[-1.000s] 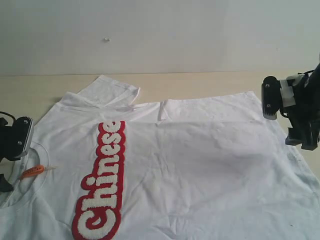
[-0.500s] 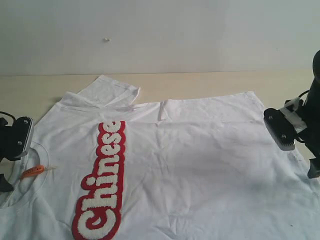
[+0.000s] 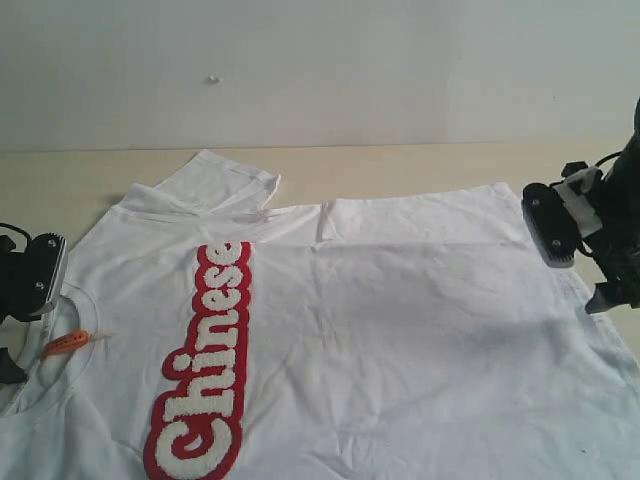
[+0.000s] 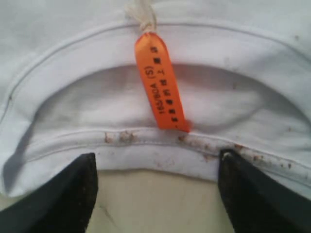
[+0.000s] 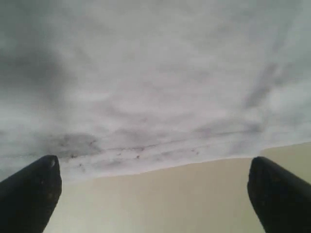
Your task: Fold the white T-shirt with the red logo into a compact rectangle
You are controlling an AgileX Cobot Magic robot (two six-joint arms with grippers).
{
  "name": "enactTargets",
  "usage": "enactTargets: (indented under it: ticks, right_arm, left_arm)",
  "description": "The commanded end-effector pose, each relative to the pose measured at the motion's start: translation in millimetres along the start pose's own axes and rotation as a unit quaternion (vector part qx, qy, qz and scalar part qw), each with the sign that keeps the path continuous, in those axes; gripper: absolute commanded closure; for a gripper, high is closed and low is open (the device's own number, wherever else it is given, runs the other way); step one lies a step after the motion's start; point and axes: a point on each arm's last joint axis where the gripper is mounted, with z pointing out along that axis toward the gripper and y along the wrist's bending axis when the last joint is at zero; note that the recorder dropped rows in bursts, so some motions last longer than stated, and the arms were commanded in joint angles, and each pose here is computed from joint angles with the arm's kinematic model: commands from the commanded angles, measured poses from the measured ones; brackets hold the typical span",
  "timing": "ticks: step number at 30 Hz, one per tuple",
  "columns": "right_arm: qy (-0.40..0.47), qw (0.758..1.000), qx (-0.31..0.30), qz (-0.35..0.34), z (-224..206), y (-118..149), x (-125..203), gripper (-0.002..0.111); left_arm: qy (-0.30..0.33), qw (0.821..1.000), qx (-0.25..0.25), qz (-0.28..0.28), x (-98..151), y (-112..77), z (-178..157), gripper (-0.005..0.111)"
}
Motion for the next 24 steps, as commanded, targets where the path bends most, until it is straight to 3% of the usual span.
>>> enactTargets:
  ticks: [1, 8, 24]
  right_arm:
    - [-0.024, 1.000, -0.006, 0.013, 6.9, -2.7, 5.4, 0.003]
    - [0.004, 0.997, -0.076, 0.026, 21.2, 4.2, 10.7, 0.003]
    - [0.009, 0.995, -0.101, 0.016, 38.7, 2.5, 11.4, 0.003]
  left_arm:
    - [0.006, 1.000, 0.006, -0.004, 1.6, -5.7, 20.6, 0.038]
    - [0.006, 1.000, 0.006, -0.004, 1.6, -5.7, 20.6, 0.038]
    - [0.005, 1.000, 0.011, -0.004, 1.5, -6.5, 20.6, 0.038]
